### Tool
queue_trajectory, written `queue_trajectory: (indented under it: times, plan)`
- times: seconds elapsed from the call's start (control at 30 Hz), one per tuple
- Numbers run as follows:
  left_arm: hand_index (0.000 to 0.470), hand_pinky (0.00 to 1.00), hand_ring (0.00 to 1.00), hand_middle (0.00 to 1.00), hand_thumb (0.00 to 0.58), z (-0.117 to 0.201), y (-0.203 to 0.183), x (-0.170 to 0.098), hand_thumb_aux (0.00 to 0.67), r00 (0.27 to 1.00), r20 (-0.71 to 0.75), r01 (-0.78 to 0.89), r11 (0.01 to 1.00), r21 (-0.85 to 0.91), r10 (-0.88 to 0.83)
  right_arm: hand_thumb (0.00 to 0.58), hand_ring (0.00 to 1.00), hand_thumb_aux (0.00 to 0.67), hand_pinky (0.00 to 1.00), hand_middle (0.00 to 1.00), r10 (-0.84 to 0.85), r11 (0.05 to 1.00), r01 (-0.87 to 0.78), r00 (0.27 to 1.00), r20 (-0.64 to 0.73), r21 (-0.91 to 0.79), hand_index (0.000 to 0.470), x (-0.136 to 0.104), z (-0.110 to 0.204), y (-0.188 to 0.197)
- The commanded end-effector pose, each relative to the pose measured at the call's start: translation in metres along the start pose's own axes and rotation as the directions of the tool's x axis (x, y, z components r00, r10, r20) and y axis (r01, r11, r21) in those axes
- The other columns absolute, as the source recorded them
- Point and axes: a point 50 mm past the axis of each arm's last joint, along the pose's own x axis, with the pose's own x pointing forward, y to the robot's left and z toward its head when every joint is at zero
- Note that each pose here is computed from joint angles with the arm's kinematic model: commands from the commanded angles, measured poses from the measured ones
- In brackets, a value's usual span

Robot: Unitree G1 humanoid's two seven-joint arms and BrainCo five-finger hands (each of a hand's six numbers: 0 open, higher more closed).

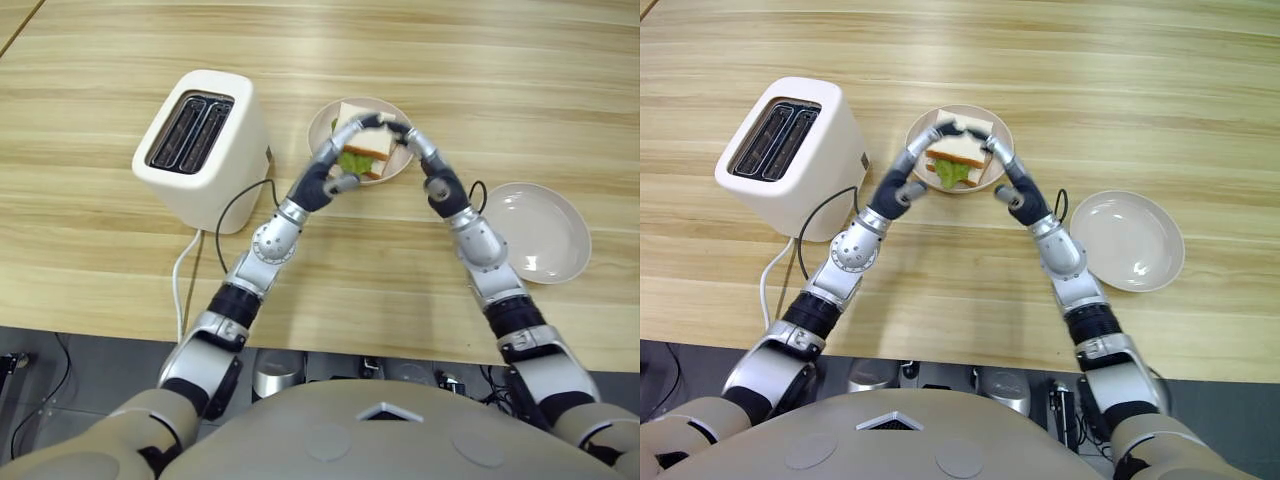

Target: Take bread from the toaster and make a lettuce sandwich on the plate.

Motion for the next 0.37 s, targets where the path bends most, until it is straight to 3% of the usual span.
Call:
queue_trajectory:
  times: [0.03, 0.2, 0.37]
  plan:
    - [0.0, 0.0, 0.0, 0.0, 0.0, -0.011, 0.019, -0.008, 0.0, 0.986, -0.101, -0.138, 0.99, -0.039, 0.134, 0.0, 0.0, 0.0, 0.0, 0.0, -0.207, 0.973, 0.205, 0.978, 0.002, 0.108, 0.0, 0.003, -0.004, -0.014]
    - [0.0, 0.0, 0.0, 0.0, 0.0, -0.016, 0.032, -0.015, 0.0, 0.969, -0.119, -0.218, 0.976, 0.015, 0.219, 0.0, 0.0, 0.0, 0.0, 0.0, -0.304, 0.949, 0.299, 0.952, 0.029, 0.102, 0.0, -0.006, -0.002, -0.016]
    - [0.0, 0.0, 0.0, 0.0, 0.0, -0.016, 0.03, -0.021, 0.0, 0.967, -0.107, -0.226, 0.972, 0.068, 0.232, 0.0, 0.0, 0.0, 0.0, 0.0, -0.27, 0.962, 0.266, 0.962, 0.049, 0.069, 0.0, -0.009, -0.001, -0.008]
